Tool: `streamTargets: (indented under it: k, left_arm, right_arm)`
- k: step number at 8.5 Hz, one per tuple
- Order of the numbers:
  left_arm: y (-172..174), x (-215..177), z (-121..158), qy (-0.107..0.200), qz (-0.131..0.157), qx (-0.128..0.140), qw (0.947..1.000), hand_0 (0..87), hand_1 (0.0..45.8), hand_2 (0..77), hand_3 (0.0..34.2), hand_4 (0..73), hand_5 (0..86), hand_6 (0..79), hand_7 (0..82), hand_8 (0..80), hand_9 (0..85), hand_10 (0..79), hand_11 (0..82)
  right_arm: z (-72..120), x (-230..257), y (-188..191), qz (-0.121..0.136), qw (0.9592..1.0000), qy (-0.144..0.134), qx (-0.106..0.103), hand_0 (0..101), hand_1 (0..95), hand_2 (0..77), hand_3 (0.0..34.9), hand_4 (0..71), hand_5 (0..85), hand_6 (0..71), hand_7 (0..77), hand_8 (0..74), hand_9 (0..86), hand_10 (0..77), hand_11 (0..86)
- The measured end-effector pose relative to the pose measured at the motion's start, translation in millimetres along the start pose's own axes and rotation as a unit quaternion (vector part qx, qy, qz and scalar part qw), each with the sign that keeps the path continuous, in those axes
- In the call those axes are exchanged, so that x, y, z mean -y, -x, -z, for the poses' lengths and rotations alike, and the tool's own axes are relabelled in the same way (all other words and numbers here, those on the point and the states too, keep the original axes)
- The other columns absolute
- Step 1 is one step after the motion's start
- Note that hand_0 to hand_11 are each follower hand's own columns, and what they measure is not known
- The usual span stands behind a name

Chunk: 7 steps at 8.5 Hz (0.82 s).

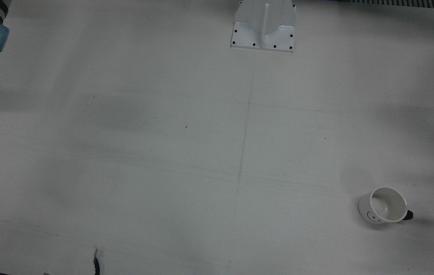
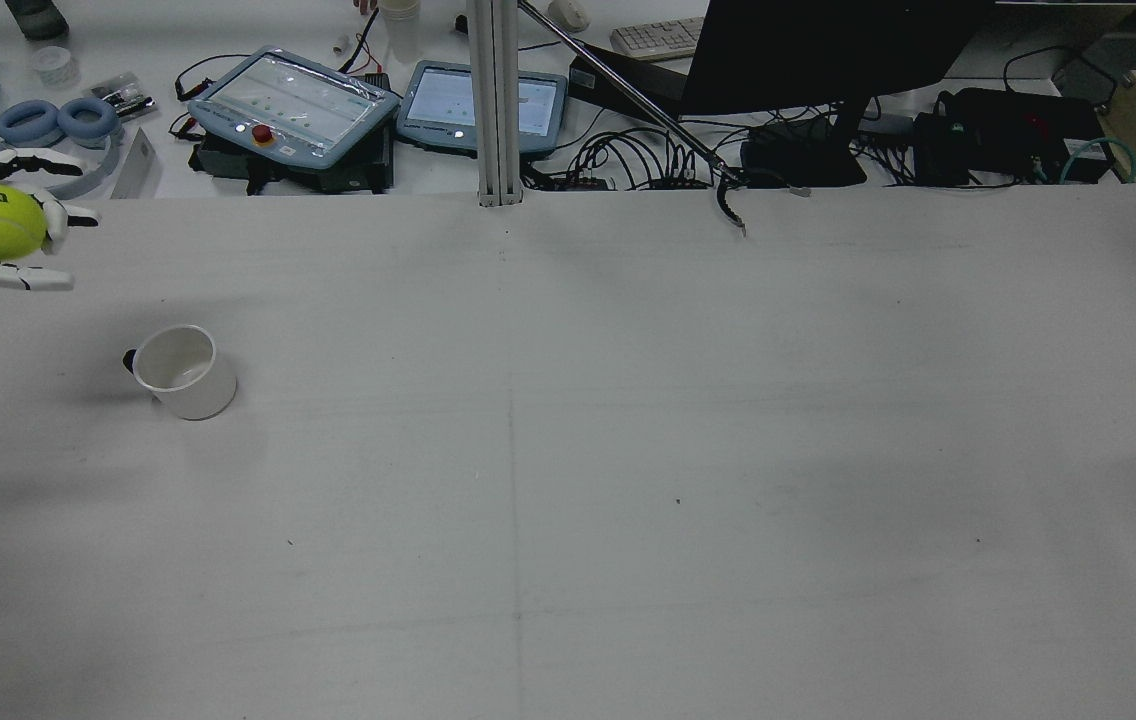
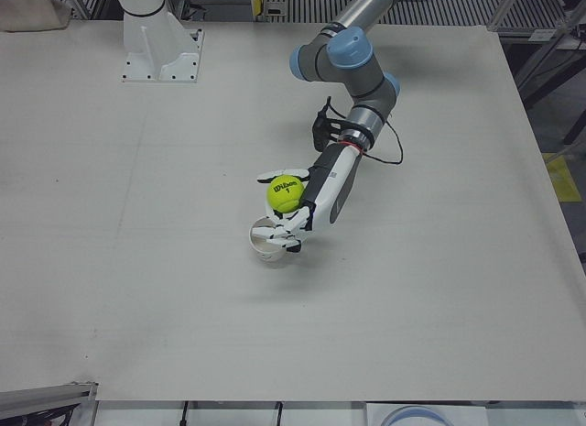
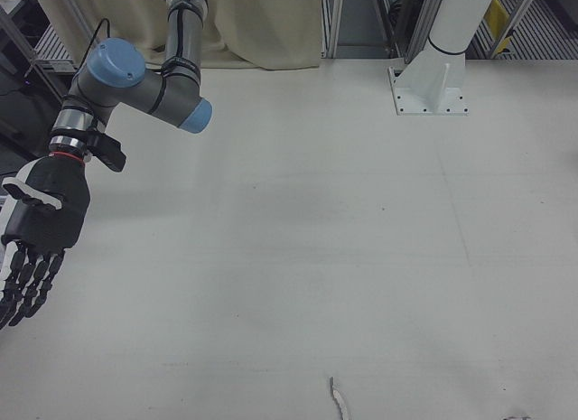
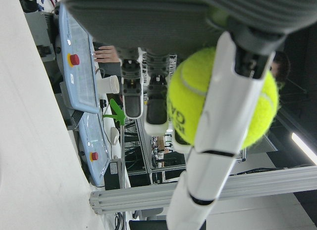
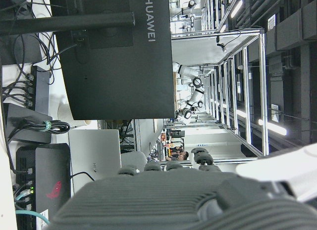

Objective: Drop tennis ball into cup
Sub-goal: 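Move the left hand holding the tennis ball over the white cup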

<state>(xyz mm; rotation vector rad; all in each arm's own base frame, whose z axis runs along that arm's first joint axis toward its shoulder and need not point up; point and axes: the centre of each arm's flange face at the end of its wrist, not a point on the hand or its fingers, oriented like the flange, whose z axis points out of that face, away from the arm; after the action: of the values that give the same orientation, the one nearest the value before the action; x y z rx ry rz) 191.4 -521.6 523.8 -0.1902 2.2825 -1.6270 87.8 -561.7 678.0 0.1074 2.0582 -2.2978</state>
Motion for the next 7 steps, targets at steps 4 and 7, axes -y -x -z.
streamTargets:
  k: [4,7]
  left_arm:
    - [29.2,18.8,-23.5,0.002,-0.019,0.005,0.9998,80.9,25.1,10.4,0.0,25.6,27.3,68.2,42.0,54.5,58.4,18.5,28.4]
    - [64.8,21.2,-25.0,0.005,-0.019,0.021,0.9996,79.4,25.1,10.4,0.0,24.5,27.3,68.7,42.0,54.5,56.2,18.5,28.4]
  right_arm:
    - [0.0,-0.5,0.0,0.0,1.0,0.001,0.0,0,0.5,0.5,0.0,0.0,0.0,0.0,0.0,0.0,0.0,0.0,0.5]
    - [0.0,-0.1,0.0,0.0,1.0,0.0,0.0,0,0.5,0.5,0.0,0.0,0.0,0.0,0.5,0.0,0.0,0.0,0.5]
